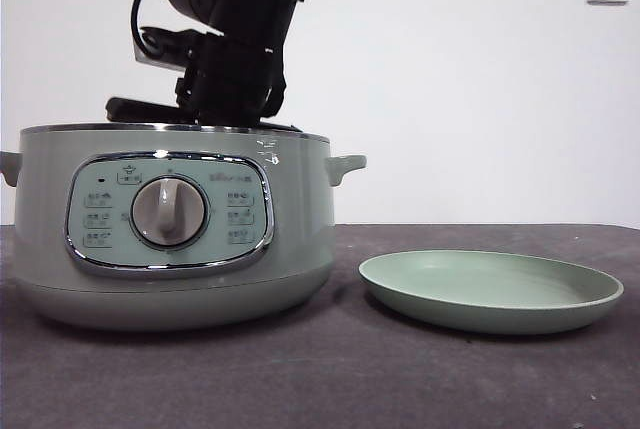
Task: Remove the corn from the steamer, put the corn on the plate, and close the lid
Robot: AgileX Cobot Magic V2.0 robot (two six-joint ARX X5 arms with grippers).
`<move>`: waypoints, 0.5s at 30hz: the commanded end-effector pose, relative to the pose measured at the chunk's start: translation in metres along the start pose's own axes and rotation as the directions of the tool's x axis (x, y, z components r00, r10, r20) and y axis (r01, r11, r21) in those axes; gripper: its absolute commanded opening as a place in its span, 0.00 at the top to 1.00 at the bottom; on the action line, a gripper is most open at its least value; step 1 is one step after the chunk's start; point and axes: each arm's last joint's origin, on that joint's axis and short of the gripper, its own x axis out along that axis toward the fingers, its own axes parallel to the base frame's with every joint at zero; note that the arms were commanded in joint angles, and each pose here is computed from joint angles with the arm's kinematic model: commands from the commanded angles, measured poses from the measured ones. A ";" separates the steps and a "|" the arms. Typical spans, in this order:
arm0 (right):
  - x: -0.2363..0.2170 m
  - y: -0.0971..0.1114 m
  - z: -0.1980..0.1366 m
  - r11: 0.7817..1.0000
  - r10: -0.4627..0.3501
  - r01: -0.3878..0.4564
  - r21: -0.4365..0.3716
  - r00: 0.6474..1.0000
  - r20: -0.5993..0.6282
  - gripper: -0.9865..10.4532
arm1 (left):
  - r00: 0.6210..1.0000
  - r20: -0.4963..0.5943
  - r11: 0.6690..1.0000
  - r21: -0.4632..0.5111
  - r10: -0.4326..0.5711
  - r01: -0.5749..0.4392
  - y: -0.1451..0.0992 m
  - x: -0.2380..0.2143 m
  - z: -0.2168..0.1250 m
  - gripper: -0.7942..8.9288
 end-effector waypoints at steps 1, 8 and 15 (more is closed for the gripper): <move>-0.037 -0.001 0.007 1.000 -0.006 0.006 -0.007 0.997 0.071 0.92 | 0.999 0.048 1.000 -0.008 0.003 -0.002 0.001 -0.002 0.006 0.93; -0.121 -0.013 -0.003 0.995 -0.096 0.095 0.022 0.991 0.089 0.92 | 1.000 -0.002 1.000 0.012 -0.003 0.003 -0.007 0.015 0.008 0.93; -0.184 -0.040 -0.032 0.984 -0.158 0.157 0.088 0.987 0.007 0.92 | 0.999 -0.054 0.999 0.041 -0.003 0.005 -0.018 0.042 0.011 0.93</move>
